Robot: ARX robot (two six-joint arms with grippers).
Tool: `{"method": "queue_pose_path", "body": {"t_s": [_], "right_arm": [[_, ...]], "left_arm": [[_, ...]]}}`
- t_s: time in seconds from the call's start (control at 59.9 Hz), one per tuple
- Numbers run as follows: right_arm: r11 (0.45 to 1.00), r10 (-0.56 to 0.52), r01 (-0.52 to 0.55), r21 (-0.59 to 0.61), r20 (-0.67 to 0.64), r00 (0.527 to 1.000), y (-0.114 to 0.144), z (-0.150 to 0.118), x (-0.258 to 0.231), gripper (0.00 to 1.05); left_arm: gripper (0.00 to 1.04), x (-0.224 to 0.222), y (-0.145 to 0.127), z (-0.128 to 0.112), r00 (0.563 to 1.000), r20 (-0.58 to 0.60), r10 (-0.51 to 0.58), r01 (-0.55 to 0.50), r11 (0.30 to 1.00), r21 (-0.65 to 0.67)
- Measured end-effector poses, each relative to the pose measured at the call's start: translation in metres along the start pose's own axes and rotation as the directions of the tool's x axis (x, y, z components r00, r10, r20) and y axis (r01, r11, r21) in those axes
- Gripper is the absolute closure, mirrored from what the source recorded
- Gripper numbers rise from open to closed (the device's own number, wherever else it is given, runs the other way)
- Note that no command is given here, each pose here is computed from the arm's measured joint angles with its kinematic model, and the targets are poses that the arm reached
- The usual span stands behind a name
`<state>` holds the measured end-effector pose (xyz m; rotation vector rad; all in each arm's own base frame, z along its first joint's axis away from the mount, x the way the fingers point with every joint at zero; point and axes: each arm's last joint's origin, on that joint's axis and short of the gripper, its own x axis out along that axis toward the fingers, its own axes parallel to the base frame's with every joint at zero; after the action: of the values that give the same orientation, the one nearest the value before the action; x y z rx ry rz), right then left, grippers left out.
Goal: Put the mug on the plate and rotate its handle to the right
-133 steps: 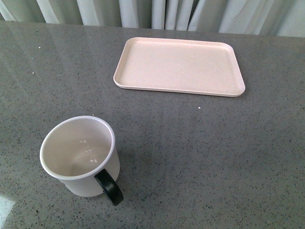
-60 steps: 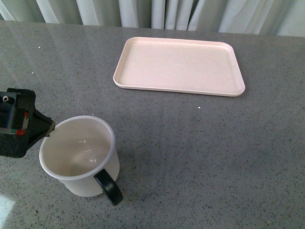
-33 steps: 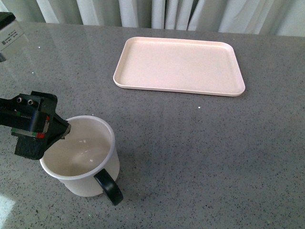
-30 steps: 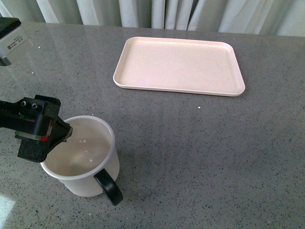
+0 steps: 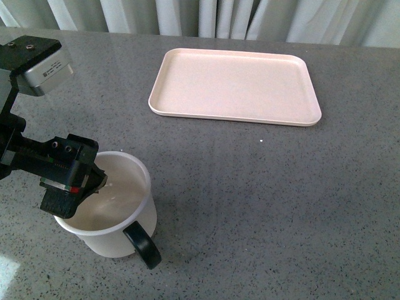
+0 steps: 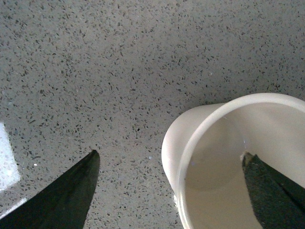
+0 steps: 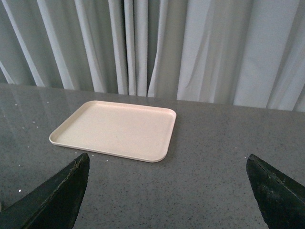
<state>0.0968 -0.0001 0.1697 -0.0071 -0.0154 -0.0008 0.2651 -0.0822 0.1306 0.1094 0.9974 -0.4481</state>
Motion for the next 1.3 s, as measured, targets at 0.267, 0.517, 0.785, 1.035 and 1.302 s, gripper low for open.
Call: {"method": "queue_pose_path", "body": {"t_s": [0.267, 0.517, 0.785, 1.035, 1.302], "right_arm": [[1.0, 0.0, 0.0, 0.0, 0.0, 1.0, 0.0, 0.0, 0.0, 0.09], [1.0, 0.0, 0.0, 0.0, 0.0, 1.0, 0.0, 0.0, 0.0, 0.09], [1.0, 0.0, 0.0, 0.0, 0.0, 1.0, 0.0, 0.0, 0.0, 0.09], [1.0, 0.0, 0.0, 0.0, 0.0, 1.0, 0.0, 0.0, 0.0, 0.09], [1.0, 0.0, 0.0, 0.0, 0.0, 1.0, 0.0, 0.0, 0.0, 0.09]], "left_arm": [[0.46, 0.006, -0.003, 0.001, 1.0, -0.027, -0.007, 0.008, 1.0, 0.022], [0.87, 0.008, -0.005, 0.0, 0.999, -0.047, -0.011, 0.013, 0.999, 0.032], [1.03, -0.004, -0.007, 0.01, 0.999, -0.044, -0.016, 0.017, 0.999, 0.032], [1.03, -0.018, -0.008, 0.052, 1.0, 0.03, 0.003, -0.004, 0.999, 0.05], [1.03, -0.001, -0.015, 0.119, 0.998, 0.069, -0.011, 0.006, 0.997, 0.073]]}}
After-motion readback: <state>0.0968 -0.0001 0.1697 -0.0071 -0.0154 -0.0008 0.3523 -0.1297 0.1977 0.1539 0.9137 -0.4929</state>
